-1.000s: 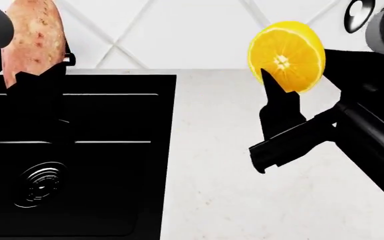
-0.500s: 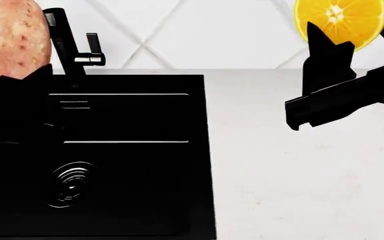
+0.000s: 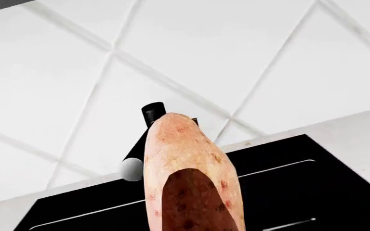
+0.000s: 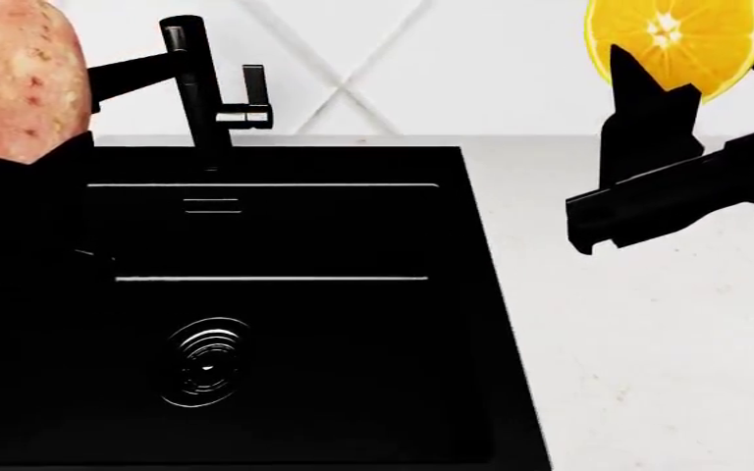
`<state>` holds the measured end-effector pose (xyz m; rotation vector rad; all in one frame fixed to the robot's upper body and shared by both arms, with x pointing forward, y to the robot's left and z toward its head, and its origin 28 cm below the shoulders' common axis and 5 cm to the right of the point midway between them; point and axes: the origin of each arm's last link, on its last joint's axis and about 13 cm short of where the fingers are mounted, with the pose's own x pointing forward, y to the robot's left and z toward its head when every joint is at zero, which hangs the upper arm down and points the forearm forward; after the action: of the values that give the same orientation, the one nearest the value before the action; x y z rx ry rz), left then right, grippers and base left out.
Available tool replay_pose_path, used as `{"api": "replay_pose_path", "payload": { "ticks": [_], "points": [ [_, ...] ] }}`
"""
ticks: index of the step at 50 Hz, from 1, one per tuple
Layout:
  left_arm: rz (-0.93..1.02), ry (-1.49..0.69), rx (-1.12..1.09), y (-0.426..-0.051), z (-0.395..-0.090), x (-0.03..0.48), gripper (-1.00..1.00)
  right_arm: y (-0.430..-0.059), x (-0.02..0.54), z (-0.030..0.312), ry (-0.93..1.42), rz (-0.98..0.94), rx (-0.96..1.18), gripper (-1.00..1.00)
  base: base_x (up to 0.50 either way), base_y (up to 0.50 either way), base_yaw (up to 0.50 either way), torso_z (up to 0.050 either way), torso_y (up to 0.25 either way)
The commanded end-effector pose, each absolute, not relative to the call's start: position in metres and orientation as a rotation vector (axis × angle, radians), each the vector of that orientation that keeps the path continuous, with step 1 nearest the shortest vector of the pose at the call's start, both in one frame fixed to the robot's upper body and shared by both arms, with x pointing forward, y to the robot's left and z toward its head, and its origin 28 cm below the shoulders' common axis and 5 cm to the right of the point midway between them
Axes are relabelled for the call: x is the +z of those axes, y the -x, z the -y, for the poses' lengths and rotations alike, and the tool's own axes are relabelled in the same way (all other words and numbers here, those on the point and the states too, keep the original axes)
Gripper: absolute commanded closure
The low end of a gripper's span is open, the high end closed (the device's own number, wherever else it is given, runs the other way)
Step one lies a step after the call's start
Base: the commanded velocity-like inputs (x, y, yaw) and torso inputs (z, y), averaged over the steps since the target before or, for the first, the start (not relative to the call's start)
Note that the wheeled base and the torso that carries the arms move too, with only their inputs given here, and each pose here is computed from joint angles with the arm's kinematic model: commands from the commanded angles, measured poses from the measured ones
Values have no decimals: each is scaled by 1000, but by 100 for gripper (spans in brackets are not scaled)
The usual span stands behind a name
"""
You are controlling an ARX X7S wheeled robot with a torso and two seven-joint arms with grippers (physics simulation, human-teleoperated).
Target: There is a mixed pile of frozen fruits and vegetables on the counter. Locate all the frozen vegetables and place the items in a bowl on the counter. Take all the frozen fruits and defrost them in a running sink.
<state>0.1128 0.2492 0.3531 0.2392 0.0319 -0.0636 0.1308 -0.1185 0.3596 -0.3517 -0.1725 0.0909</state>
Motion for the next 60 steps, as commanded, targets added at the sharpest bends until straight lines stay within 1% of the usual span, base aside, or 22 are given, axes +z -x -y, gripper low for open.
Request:
{"api": "replay_pose_path", "payload": {
  "ticks": [1, 17, 35, 60],
  "points": [
    [-19, -230, -54, -110, -250, 356, 100, -133, 357, 120, 355, 184, 86, 100, 0, 0, 0, 0, 0],
    [-2, -188, 13, -100, -268, 354, 100, -136, 353, 119, 363, 179, 87, 100, 0, 0, 0, 0, 0],
    [-6, -173, 58, -96, -275, 350, 100, -139, 351, 120, 363, 171, 73, 100, 0, 2, 0, 0, 1],
    [-11, -175, 57, -99, -274, 349, 100, -140, 349, 120, 365, 162, 78, 100, 57, 492, 0, 0, 0]
  ]
}}
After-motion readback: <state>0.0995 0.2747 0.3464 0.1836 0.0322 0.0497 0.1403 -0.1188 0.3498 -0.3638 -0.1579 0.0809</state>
